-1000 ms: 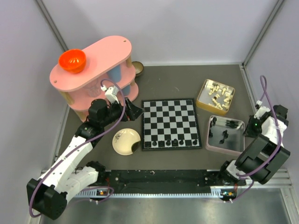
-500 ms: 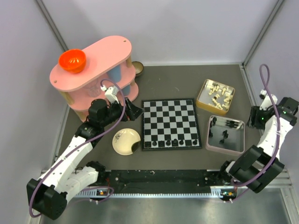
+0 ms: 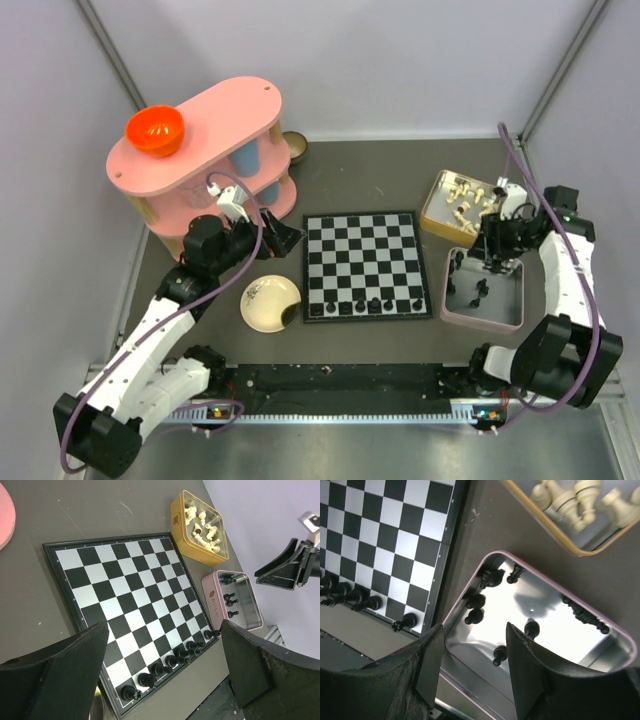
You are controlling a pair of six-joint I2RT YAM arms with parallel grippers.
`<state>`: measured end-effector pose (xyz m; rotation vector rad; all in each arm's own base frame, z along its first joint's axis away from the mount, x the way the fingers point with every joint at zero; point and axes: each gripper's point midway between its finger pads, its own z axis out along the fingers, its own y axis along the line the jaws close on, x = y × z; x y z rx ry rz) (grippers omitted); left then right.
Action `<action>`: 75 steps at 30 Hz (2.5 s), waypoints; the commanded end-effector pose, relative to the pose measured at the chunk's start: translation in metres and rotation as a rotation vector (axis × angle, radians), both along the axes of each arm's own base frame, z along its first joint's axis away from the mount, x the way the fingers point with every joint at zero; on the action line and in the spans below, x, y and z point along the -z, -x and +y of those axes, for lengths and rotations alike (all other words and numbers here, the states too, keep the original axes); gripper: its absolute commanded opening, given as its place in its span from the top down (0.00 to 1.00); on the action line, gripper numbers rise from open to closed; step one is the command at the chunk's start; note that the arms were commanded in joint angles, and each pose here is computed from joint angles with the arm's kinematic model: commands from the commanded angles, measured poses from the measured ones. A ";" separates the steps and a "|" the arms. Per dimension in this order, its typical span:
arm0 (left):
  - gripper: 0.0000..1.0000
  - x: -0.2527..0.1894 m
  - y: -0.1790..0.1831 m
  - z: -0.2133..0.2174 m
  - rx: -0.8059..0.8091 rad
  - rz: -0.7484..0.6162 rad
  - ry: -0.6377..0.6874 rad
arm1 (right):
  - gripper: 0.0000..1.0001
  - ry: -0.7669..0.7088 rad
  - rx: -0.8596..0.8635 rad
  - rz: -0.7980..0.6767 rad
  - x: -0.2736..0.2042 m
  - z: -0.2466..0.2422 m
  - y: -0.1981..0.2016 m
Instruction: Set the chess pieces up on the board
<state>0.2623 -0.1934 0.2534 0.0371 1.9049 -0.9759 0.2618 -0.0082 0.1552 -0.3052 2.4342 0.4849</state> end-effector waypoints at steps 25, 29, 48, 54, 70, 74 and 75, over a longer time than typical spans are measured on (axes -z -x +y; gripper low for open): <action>0.02 -0.011 0.005 0.006 -0.030 -0.049 0.033 | 0.62 0.076 0.024 0.217 0.077 0.023 -0.028; 0.02 -0.011 0.006 0.007 -0.032 -0.050 0.029 | 0.62 0.078 0.012 0.238 0.083 0.026 -0.032; 0.02 -0.010 0.005 0.007 -0.038 -0.044 0.025 | 0.76 0.073 0.046 0.239 0.091 0.026 -0.048; 0.01 -0.010 0.004 0.006 -0.036 -0.040 0.027 | 0.87 0.090 0.047 0.239 0.092 0.024 -0.047; 0.02 -0.010 0.003 0.007 -0.037 -0.045 0.019 | 0.99 0.180 0.019 0.154 0.070 0.014 -0.031; 0.02 -0.010 0.001 0.006 -0.035 -0.041 0.017 | 1.00 0.186 0.009 0.138 0.063 0.014 -0.025; 0.02 -0.010 0.001 0.006 -0.035 -0.044 0.016 | 1.00 0.187 0.004 0.147 0.063 0.014 -0.022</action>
